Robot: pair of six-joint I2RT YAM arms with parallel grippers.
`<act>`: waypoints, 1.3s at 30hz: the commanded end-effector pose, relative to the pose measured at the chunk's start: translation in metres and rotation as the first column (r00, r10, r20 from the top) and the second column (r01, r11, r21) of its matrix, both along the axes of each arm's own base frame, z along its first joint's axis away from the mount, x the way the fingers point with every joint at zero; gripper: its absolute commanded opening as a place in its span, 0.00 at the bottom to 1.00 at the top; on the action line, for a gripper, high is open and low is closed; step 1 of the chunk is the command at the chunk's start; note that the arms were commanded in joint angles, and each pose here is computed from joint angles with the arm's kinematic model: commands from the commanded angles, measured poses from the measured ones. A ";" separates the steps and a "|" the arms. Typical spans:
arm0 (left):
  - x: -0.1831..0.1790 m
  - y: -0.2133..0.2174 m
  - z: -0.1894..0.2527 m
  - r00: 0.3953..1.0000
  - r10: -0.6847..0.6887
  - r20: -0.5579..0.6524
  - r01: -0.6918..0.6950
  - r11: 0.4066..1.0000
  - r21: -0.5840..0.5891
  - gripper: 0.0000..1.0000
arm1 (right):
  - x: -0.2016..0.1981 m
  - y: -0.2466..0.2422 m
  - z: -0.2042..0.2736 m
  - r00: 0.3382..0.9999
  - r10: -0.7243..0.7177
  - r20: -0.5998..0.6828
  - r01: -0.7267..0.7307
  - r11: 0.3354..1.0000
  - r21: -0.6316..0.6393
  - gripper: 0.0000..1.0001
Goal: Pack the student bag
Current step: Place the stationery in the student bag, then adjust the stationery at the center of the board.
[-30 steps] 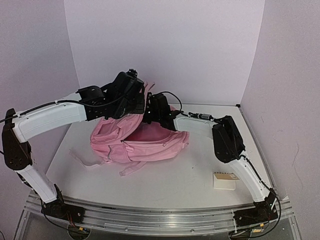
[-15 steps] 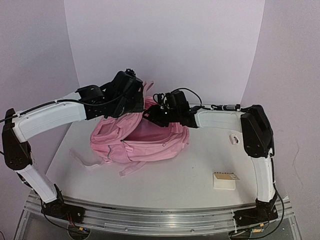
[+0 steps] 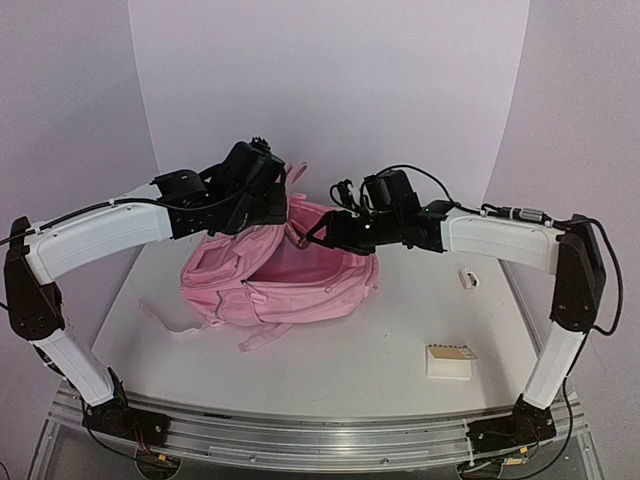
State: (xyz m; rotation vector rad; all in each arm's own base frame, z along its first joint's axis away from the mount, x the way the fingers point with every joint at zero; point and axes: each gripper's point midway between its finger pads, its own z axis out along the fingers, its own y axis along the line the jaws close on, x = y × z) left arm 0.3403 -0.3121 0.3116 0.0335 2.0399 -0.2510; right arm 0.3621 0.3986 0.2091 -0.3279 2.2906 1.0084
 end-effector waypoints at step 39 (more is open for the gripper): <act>-0.002 -0.025 0.036 0.983 -0.154 0.097 0.165 0.979 -0.120 0.00 | -0.191 -0.325 -0.160 0.334 -0.750 -0.571 0.689 0.608 -0.394 0.71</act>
